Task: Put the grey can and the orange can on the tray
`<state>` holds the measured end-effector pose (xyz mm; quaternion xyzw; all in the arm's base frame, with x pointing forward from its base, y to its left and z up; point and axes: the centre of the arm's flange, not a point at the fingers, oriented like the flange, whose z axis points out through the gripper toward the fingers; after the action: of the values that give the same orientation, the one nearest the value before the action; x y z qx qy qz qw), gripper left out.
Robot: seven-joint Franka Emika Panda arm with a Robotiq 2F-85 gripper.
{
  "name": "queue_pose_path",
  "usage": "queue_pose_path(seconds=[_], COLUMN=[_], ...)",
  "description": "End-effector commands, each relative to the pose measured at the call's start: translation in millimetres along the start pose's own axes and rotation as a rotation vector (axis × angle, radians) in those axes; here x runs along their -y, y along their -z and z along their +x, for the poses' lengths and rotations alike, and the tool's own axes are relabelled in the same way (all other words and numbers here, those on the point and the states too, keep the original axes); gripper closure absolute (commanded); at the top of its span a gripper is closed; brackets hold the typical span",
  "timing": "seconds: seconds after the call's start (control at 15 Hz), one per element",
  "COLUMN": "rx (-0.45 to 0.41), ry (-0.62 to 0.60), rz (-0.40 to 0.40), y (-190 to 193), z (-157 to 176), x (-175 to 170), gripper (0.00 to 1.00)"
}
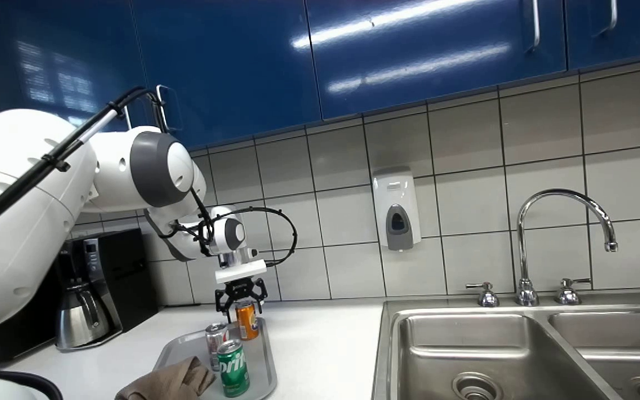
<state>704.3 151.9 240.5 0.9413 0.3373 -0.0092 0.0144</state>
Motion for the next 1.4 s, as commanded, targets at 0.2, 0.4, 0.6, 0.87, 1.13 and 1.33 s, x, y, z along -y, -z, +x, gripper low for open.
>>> queue_pose_path(seconds=[0.2, 0.4, 0.6, 0.87, 1.13, 1.33], rx=[-0.023, -0.047, -0.049, -0.062, -0.101, -0.127], ry=[-0.013, -0.022, -0.019, -0.013, -0.04, -0.064], rz=[-0.04, -0.055, -0.056, -0.048, -0.073, -0.083], y=[26.8, 35.2, 38.4, 41.6, 45.8, 48.0], z=[-14.4, -22.2, -25.2, -37.0, -52.6, -66.2], x=[-5.0, -7.5, -4.0, 7.1, 17.1, 24.5], gripper=[0.0, 0.0, 0.0, 0.0, 0.0, 0.0])
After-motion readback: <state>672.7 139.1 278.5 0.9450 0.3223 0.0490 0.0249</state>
